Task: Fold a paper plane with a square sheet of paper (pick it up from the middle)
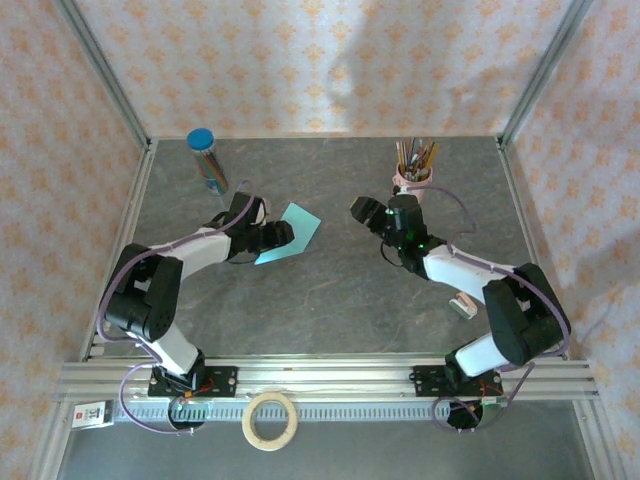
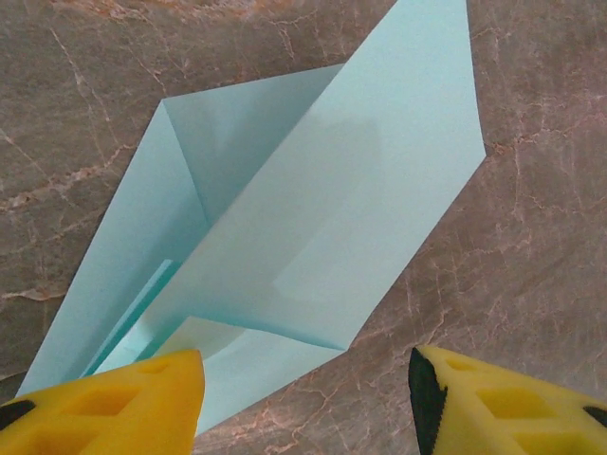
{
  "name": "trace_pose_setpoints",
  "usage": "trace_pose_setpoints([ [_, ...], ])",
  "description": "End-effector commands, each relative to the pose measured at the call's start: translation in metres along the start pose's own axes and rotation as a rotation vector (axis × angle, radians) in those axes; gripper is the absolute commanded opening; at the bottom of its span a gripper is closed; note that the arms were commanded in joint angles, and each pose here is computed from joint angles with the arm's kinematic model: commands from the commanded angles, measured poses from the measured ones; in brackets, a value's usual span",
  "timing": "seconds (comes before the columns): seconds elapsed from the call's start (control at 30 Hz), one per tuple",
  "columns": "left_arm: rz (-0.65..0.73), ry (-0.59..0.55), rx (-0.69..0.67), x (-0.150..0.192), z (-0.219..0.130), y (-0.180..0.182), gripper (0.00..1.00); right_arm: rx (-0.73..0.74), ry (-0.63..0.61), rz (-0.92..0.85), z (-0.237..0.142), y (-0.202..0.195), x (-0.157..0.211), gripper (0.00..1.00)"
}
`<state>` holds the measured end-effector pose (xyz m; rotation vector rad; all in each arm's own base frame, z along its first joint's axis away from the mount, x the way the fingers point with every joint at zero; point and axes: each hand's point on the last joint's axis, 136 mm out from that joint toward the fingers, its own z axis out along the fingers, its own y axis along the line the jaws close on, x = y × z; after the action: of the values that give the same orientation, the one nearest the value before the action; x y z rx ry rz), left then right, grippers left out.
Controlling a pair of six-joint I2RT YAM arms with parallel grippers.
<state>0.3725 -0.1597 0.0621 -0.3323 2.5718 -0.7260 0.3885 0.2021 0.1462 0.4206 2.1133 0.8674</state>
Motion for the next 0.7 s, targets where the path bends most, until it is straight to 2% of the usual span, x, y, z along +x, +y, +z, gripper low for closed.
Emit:
trace_pose_setpoints([
  [0.0,0.0,-0.051,-0.004,-0.024,0.003,-0.002,0.61,-0.041,0.014,0.017,0.007,0.011,-0.004,0.74],
  [0.17,-0.004,-0.04,-0.017,-0.037,0.017,0.002,0.6,-0.051,0.069,0.047,0.015,0.01,0.009,0.73],
  [0.43,-0.028,0.022,-0.022,-0.026,0.035,0.011,0.57,-0.047,0.126,0.089,0.022,0.004,0.024,0.71],
  [0.67,-0.139,0.073,0.117,-0.007,0.044,-0.001,0.56,-0.054,0.188,0.15,0.03,0.009,0.044,0.66],
])
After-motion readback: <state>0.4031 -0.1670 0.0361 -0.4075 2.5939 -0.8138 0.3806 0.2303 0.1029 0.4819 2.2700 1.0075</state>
